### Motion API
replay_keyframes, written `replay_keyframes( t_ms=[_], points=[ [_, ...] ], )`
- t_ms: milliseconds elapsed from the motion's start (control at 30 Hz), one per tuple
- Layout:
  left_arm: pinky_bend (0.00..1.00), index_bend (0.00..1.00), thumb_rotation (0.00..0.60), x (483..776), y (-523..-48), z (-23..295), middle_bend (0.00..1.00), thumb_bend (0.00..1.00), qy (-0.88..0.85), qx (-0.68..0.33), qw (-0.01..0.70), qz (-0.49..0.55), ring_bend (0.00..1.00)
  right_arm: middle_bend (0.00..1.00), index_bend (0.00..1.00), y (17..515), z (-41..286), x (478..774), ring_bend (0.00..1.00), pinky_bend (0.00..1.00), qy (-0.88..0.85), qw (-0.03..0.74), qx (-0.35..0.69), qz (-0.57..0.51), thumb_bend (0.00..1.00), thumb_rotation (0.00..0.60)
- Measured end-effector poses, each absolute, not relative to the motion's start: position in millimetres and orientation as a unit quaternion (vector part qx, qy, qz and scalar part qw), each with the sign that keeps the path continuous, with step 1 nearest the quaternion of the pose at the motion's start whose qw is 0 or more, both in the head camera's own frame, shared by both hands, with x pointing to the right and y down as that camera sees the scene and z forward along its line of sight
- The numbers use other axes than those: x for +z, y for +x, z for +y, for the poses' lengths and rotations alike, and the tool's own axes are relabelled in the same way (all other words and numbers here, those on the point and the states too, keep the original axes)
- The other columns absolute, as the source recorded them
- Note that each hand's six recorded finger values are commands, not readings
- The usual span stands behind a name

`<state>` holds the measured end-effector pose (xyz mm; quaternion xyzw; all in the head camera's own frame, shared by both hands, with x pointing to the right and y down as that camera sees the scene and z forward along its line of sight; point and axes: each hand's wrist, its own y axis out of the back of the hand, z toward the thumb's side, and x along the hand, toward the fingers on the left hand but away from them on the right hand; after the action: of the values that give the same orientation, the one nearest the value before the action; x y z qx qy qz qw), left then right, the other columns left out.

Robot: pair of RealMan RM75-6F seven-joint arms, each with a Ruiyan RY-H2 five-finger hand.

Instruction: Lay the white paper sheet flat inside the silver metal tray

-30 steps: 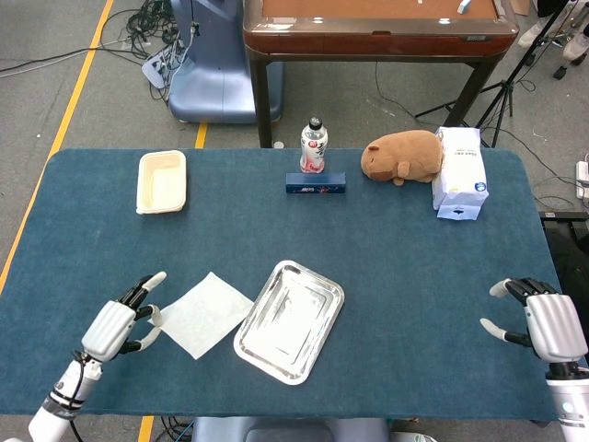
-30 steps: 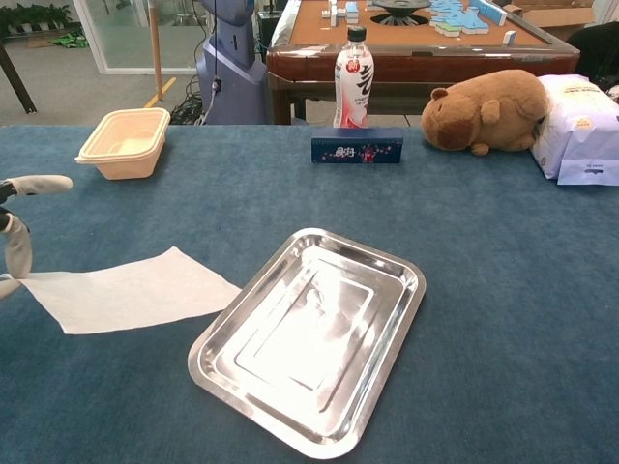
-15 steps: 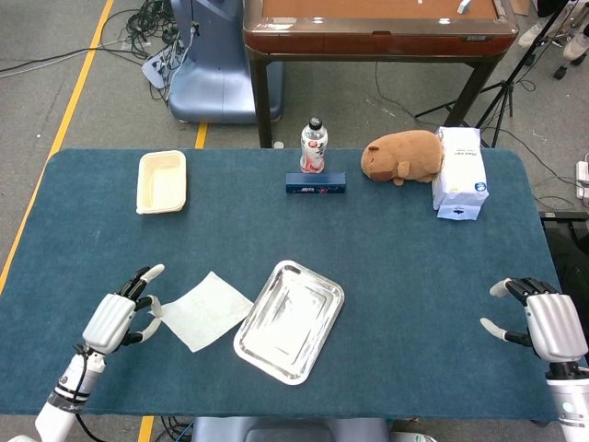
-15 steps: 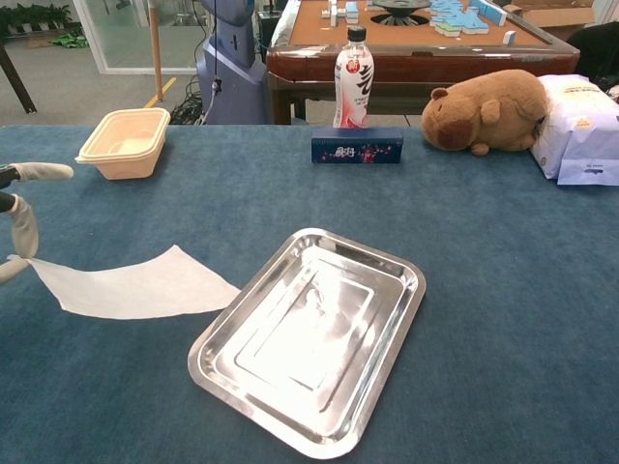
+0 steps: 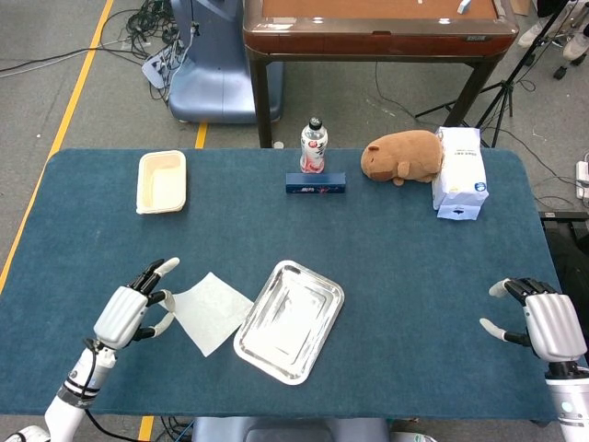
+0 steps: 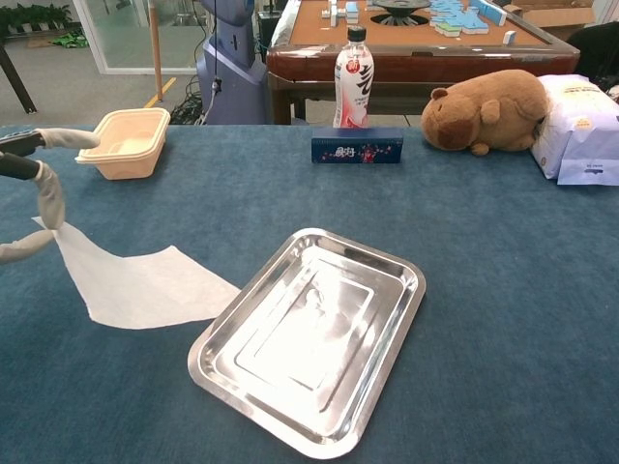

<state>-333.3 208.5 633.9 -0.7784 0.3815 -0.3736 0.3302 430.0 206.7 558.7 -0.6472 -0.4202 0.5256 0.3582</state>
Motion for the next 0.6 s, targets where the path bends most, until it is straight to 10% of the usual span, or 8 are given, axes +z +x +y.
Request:
replay_keyframes(
  t_ms=[600],
  points=[
    [0.23,0.69,0.6,605,-289,178,0.09,0.44,-0.786,-0.325,0.365,0.379,0.0,0.49,0.48,431,206,557,0.4,0.42,-0.647,0.356,0.524,-0.425,0.06,0.6]
  ],
)
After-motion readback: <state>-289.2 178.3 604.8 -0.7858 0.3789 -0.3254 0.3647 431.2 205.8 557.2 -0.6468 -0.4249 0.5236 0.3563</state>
